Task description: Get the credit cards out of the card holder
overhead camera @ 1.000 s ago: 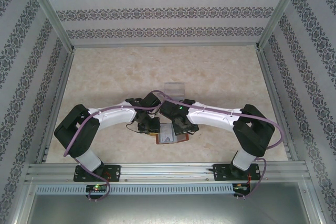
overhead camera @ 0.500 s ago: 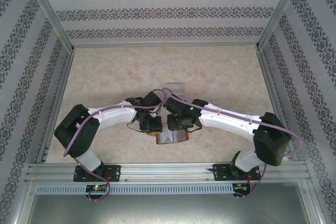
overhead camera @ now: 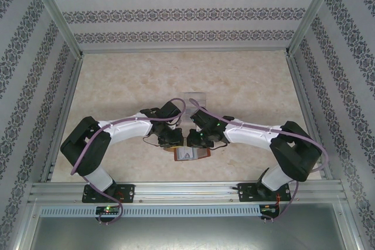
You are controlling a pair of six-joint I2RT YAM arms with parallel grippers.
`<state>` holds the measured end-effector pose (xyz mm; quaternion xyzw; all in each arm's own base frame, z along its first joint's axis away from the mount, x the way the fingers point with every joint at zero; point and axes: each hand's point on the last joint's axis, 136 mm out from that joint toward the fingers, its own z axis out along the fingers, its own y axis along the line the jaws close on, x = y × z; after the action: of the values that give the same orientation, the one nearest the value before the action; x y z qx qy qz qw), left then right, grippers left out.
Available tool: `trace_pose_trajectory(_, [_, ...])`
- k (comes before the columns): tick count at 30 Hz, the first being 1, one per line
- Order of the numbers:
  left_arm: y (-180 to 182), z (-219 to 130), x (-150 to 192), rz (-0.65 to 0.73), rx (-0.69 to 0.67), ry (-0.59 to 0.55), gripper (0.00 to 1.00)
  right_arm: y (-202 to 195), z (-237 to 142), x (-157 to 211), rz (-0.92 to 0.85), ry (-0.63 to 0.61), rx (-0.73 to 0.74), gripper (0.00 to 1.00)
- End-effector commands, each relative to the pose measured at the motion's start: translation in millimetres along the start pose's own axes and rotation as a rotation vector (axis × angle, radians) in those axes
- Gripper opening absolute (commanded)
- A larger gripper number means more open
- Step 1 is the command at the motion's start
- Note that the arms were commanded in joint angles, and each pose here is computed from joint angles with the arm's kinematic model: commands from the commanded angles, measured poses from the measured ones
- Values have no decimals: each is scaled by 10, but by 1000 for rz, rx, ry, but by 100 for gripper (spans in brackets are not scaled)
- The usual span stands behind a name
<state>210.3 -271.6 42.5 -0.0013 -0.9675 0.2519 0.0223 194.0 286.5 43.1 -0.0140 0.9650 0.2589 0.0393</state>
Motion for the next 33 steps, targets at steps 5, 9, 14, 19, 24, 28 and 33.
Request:
trace_pose_trajectory(5, [94,74,21,-11,-35,16,16,-69,143,16,20,30,6,22])
trace_pose_trajectory(9, [136,99,36,-12,-53,25,16,-118,169,30,18,36,28,23])
trace_pose_trajectory(14, [169,140,35,-10,-71,36,16,-123,137,22,14,30,35,26])
trace_pose_trajectory(19, [228,156,31,-11,-101,41,16,-130,124,25,11,29,41,31])
trace_pose_trajectory(24, [306,145,44,-6,-141,41,16,-156,118,27,11,27,53,34])
trace_pose_trajectory(28, [356,134,54,-3,-166,41,16,-176,102,23,9,26,70,35])
trace_pose_trajectory(33, [377,105,44,6,-188,35,16,-182,75,18,5,20,78,36])
